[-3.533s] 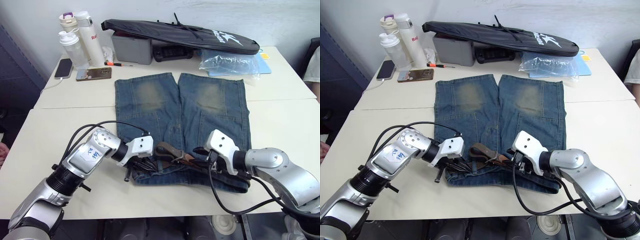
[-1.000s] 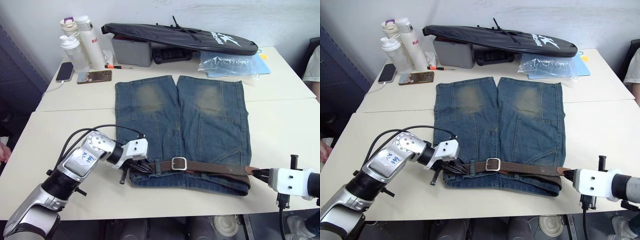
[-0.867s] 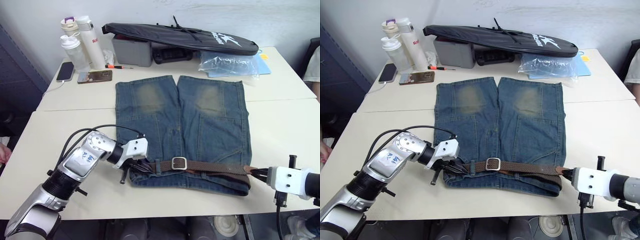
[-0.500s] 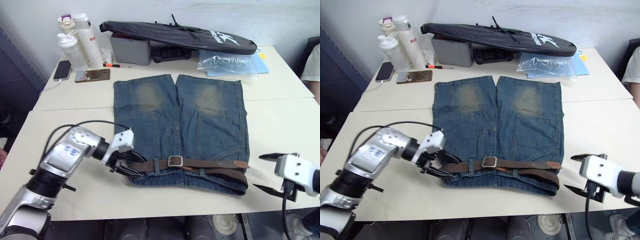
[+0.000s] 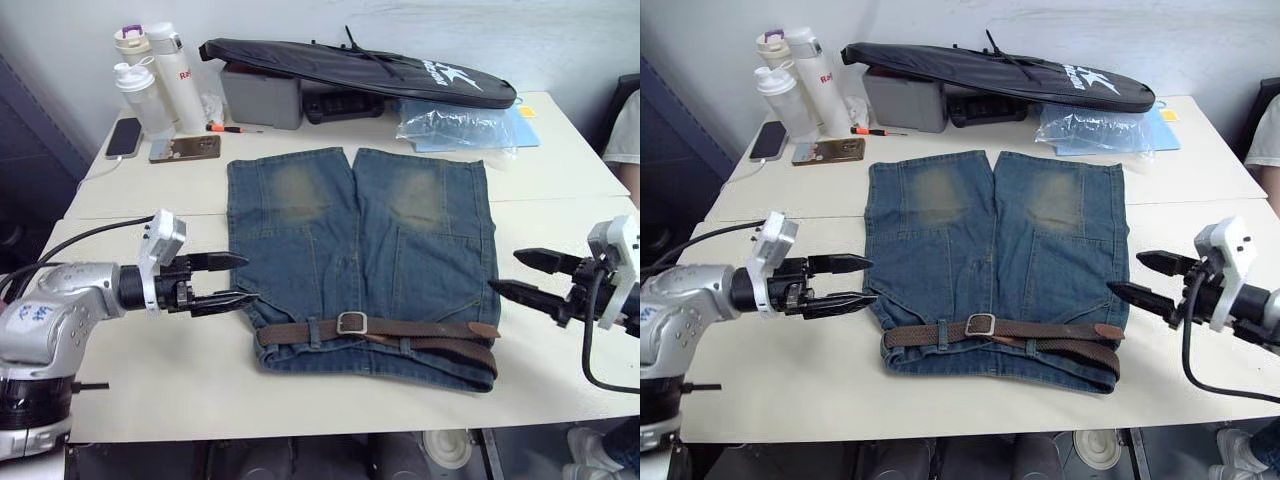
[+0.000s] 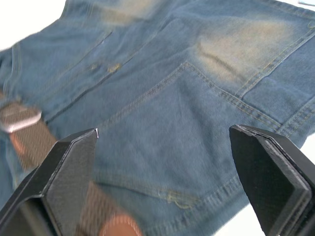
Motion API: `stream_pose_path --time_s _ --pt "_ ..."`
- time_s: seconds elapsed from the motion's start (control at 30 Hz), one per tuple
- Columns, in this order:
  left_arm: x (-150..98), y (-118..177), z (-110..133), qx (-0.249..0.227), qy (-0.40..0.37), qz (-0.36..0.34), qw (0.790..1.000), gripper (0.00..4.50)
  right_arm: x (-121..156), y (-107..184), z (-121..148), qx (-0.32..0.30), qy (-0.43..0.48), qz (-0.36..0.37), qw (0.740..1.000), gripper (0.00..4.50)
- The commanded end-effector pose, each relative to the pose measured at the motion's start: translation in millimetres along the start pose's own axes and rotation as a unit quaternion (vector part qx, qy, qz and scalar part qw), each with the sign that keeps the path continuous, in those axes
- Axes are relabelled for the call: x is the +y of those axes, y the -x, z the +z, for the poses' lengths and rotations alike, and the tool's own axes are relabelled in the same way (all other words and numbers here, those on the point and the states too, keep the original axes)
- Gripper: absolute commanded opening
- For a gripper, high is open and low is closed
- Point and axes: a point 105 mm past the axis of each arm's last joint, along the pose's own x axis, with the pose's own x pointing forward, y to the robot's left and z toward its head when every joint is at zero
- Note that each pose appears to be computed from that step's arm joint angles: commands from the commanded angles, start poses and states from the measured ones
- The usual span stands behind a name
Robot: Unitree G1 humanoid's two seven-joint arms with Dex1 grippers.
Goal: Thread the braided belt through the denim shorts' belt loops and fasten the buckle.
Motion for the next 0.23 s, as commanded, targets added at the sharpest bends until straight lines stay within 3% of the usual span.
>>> stream_pose_path --time_s 0.03,0.23 --pt "1.6 0.5 -7.6 0.007 -0.053 0.062 0.997 4.47 5.4 -7.0 -5.5 -0.003 0.001 0.003 1.0 4.5" --pt "-7.3 -12.3 -32.4 0.026 -0.031 0.083 0.996 4.47 12.8 -14.7 -14.5 -0.002 -0.001 0.007 1.0 4.5"
